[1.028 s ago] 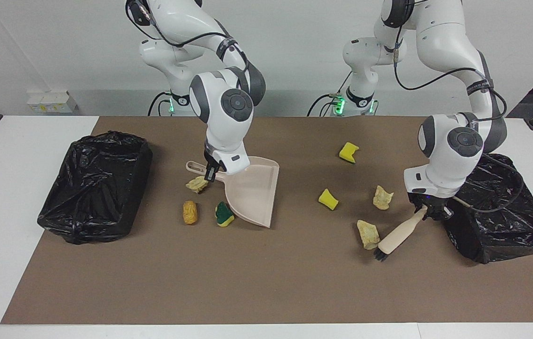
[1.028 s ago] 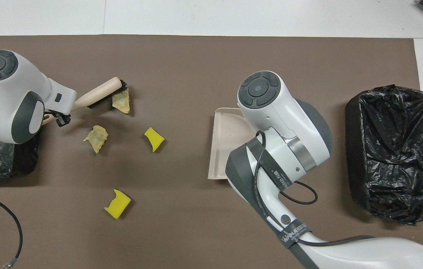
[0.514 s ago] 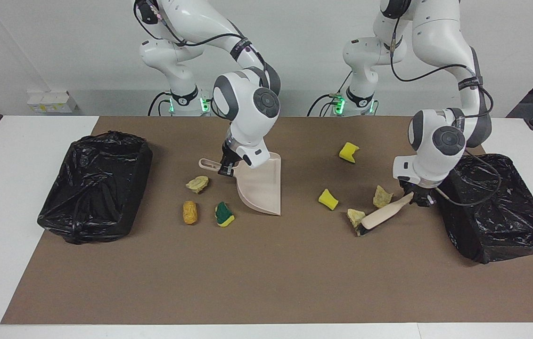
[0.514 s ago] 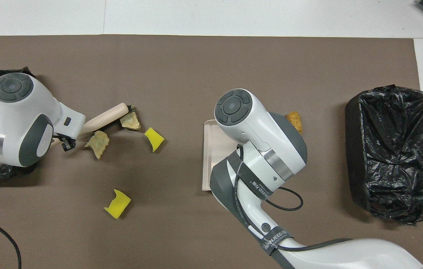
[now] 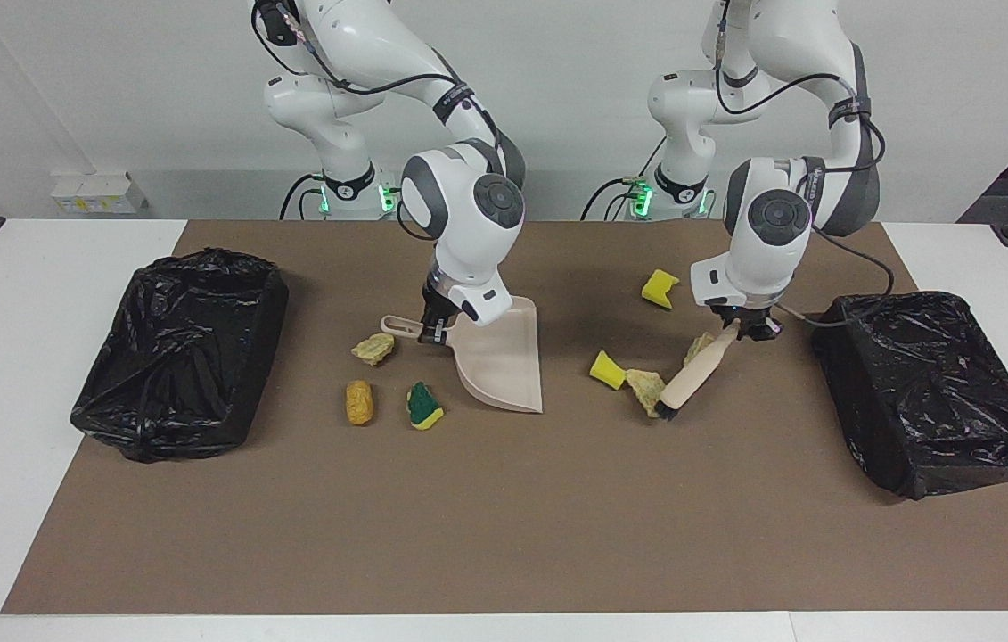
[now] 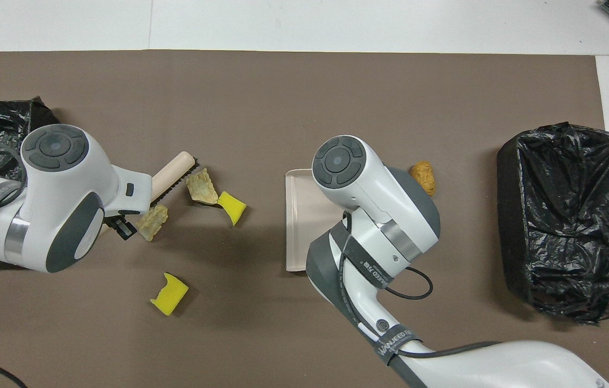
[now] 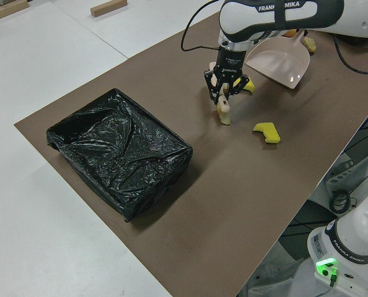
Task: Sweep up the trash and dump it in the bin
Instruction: 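Sweep the bread crusts and sponges toward the dustpan with the left gripper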
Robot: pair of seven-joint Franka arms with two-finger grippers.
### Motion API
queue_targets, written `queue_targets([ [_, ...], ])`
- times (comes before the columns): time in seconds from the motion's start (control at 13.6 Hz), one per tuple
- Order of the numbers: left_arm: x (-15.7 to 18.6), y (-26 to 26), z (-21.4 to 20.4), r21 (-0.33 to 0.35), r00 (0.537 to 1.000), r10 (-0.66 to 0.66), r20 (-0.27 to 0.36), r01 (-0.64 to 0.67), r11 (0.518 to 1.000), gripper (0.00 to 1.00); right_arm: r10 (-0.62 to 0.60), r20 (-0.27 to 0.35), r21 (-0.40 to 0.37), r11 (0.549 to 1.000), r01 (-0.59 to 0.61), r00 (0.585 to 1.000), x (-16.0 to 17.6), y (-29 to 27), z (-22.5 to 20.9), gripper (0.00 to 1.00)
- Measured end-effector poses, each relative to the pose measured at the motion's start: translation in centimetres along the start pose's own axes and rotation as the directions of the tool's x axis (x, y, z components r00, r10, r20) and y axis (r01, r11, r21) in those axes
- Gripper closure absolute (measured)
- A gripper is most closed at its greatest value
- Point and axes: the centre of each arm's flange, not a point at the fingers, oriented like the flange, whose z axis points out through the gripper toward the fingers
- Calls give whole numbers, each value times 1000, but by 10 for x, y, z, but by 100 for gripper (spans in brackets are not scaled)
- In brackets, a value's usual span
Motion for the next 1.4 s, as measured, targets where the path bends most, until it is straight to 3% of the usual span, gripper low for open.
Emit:
queue_targets([
  [0.22, -21, 0, -11, 1, 991, -135, 24, 135, 991, 74, -1, -3, -4, 1000, 1, 1000, 1, 0, 0, 68],
  [0.44, -47, -17, 11, -19, 950, -306, 62, 307, 951, 74, -3, -2, -3, 1000, 2, 1000, 1, 0, 1, 68],
  [0.73, -81, -32, 47, -19, 778, -617, 116, 623, 782, 74, -3, -2, -3, 1000, 3, 1000, 1, 0, 1, 68],
  [1.03, -62, -7, 66, -110, 663, -743, 96, 749, 654, 74, -7, -1, -2, 1000, 7, 1000, 3, -2, 2, 68],
  [1.25, -20, 31, 70, -134, 633, -773, 40, 770, 624, 74, -12, -3, -7, 1000, 12, 1000, 6, -3, 1, 68],
  [1.4, 12, 71, 64, -149, 660, -752, 4, 744, 652, 74, -13, -9, -8, 1000, 13, 1000, 7, -4, 1, 68],
])
